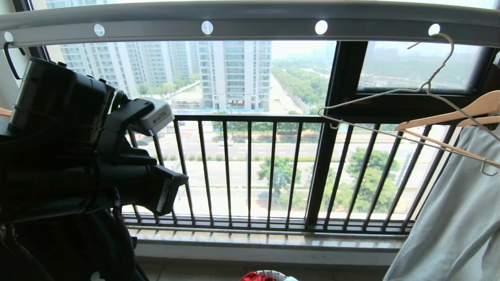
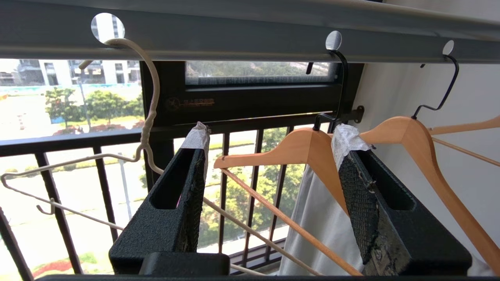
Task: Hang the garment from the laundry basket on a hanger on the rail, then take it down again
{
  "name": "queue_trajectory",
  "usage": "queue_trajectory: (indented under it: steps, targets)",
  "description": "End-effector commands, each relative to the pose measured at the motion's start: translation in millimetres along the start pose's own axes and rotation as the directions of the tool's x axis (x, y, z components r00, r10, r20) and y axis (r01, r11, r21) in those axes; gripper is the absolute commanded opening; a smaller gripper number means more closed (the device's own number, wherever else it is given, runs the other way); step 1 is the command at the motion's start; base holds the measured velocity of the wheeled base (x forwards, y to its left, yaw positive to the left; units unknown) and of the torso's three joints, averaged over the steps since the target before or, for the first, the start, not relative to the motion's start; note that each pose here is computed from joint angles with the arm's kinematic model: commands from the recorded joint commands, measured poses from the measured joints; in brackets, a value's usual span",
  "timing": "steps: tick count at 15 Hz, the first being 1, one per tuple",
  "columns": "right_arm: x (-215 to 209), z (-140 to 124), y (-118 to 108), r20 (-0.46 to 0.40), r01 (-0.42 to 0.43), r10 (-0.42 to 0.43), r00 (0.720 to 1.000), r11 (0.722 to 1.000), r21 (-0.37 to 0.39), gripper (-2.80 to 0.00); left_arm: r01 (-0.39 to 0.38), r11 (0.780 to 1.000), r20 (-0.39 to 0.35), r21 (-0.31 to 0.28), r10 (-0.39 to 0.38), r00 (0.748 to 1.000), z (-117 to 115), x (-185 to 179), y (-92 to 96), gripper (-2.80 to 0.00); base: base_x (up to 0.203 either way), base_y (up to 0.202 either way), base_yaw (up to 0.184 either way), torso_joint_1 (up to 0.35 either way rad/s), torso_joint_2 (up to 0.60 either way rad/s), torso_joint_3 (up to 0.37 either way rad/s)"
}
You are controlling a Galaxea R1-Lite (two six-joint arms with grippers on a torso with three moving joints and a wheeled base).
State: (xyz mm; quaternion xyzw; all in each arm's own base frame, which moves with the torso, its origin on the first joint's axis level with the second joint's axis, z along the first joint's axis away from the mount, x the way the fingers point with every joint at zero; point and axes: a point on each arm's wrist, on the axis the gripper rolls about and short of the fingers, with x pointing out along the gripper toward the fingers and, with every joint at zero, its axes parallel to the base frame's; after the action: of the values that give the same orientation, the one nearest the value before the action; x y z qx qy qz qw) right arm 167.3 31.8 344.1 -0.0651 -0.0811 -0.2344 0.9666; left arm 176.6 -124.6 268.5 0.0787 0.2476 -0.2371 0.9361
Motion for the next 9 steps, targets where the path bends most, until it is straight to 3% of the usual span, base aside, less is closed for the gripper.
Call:
queue_trajectory:
  steps: [1, 6, 7, 9]
  targets:
    - [-41, 11, -40, 0.077, 0.012, -0.017, 0.997, 0.998, 0.061, -2.8, 0.001, 1.0, 0.039, -0.008, -0.001, 0.999, -1, -17, 1.8, -2.8, 0.0, 0.0, 0.0, 0.0, 0.0, 0.0]
    - [-99, -8, -87, -0.002, -0.064, 0.064, 0.998, 0.995, 0.079, -2.8, -0.038, 0.998, 0.178, -0.054, 0.047, 0.983, -37, -88, 14.5, -2.8, 0.0, 0.0, 0.0, 0.0, 0.0, 0.0]
    - [-108, -17, -93, -0.036, -0.09, 0.093, 0.995, 0.992, 0.086, -2.8, -0.065, 0.995, 0.238, -0.072, 0.08, 0.968, -48, -110, 18.1, -2.8, 0.0, 0.0, 0.0, 0.0, 0.0, 0.0]
    - [-127, -33, -105, -0.109, -0.137, 0.145, 0.983, 0.987, 0.083, -2.8, -0.167, 0.975, 0.352, -0.145, 0.209, 0.912, -67, -148, 26.9, -2.8, 0.0, 0.0, 0.0, 0.0, 0.0, 0.0]
